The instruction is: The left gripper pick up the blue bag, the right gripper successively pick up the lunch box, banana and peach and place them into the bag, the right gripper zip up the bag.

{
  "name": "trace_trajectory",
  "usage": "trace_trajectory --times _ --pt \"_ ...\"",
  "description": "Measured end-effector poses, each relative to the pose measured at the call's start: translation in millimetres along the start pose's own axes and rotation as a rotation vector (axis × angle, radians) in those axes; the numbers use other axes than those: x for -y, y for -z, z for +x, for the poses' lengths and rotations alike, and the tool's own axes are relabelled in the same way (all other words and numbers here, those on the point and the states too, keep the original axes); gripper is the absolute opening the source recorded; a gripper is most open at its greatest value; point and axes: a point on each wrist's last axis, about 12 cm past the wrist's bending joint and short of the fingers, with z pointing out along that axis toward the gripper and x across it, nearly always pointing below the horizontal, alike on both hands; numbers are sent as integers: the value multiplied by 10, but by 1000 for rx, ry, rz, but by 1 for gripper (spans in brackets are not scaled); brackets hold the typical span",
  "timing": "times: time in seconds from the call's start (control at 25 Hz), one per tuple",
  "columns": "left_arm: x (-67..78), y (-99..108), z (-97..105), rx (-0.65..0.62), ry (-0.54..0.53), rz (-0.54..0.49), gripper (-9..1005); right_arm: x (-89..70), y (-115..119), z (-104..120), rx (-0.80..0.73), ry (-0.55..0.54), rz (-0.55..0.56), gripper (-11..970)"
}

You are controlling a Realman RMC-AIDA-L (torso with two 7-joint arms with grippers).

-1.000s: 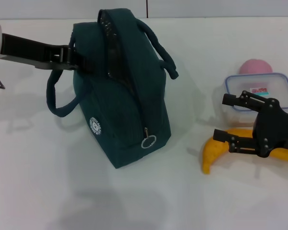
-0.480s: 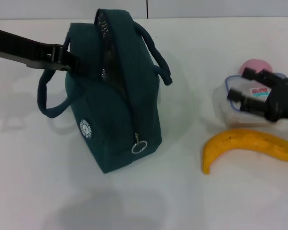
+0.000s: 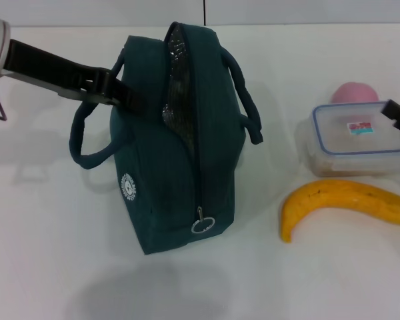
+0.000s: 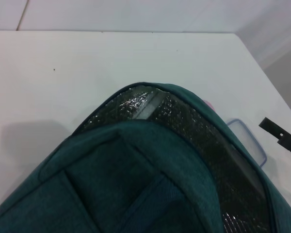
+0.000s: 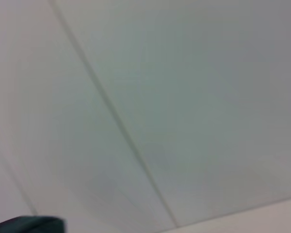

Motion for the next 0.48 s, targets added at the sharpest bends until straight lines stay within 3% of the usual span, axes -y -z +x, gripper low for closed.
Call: trace_trajectory --times 0.2,0.48 --pt "-23 -4 30 -1 2 1 40 165 277 23 -2 -116 117 844" --pt "10 -46 9 -3 -26 11 39 246 311 94 -27 -199 201 841"
